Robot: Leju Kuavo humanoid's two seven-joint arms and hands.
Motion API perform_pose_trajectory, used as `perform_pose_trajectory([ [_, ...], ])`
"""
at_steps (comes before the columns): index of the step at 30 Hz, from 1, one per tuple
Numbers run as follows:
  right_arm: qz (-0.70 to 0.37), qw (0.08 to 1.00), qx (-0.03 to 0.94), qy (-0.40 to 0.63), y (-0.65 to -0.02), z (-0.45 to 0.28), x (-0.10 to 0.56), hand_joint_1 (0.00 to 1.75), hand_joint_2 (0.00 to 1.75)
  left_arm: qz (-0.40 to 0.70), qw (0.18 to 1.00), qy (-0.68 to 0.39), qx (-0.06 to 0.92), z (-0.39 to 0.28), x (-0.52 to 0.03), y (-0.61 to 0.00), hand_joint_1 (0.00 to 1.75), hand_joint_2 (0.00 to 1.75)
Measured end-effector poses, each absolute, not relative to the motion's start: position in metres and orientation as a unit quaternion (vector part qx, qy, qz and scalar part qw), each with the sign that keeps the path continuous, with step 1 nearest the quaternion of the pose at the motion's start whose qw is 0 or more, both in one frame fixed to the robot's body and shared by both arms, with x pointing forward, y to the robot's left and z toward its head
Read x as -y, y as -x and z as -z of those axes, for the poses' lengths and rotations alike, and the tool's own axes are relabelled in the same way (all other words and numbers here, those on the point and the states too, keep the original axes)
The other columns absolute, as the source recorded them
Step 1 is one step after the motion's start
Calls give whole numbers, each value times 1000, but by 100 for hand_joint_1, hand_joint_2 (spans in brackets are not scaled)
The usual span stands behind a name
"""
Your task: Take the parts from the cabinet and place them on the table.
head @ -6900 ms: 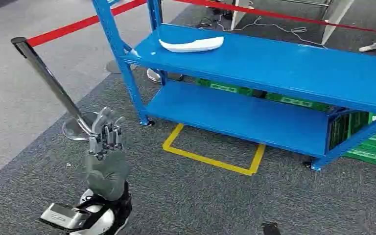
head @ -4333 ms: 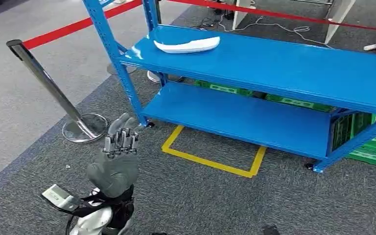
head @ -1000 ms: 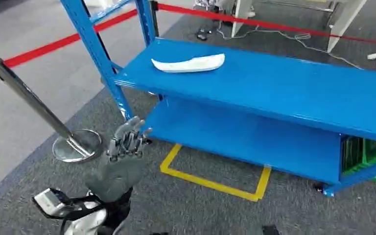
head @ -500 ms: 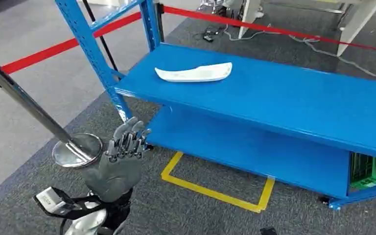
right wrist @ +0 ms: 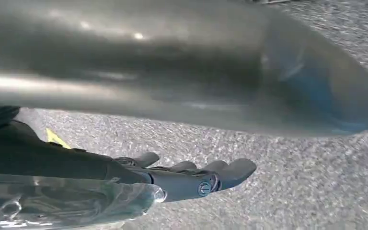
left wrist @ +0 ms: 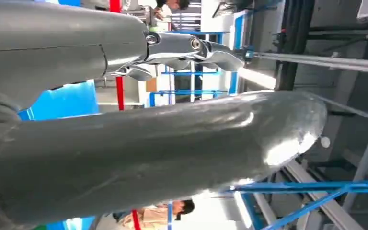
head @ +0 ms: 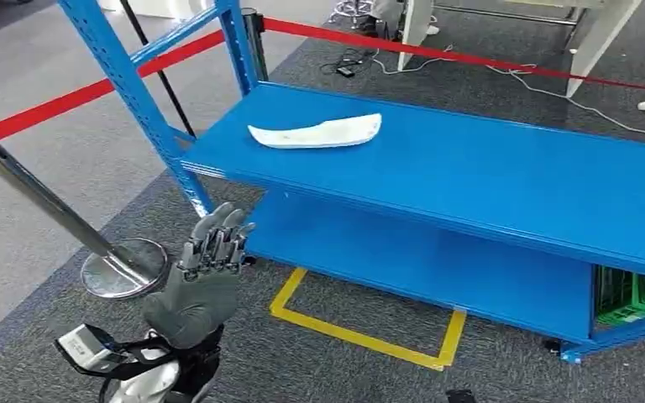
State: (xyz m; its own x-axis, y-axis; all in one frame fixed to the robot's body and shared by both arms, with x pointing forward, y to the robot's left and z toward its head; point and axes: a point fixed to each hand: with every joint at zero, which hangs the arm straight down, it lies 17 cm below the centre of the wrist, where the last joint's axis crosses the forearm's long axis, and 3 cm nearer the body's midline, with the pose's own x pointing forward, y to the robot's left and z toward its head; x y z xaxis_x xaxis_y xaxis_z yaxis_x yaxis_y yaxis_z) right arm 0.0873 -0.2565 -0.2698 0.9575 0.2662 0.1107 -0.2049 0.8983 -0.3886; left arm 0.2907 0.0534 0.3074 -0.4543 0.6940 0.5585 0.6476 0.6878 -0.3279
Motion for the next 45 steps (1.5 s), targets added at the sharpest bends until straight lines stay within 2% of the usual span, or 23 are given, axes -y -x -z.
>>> perform_pose_trajectory([
  [45, -125, 971, 86, 187, -91, 270, 255, 0, 0, -22, 332, 407, 850, -313, -50, -284, 0, 0],
])
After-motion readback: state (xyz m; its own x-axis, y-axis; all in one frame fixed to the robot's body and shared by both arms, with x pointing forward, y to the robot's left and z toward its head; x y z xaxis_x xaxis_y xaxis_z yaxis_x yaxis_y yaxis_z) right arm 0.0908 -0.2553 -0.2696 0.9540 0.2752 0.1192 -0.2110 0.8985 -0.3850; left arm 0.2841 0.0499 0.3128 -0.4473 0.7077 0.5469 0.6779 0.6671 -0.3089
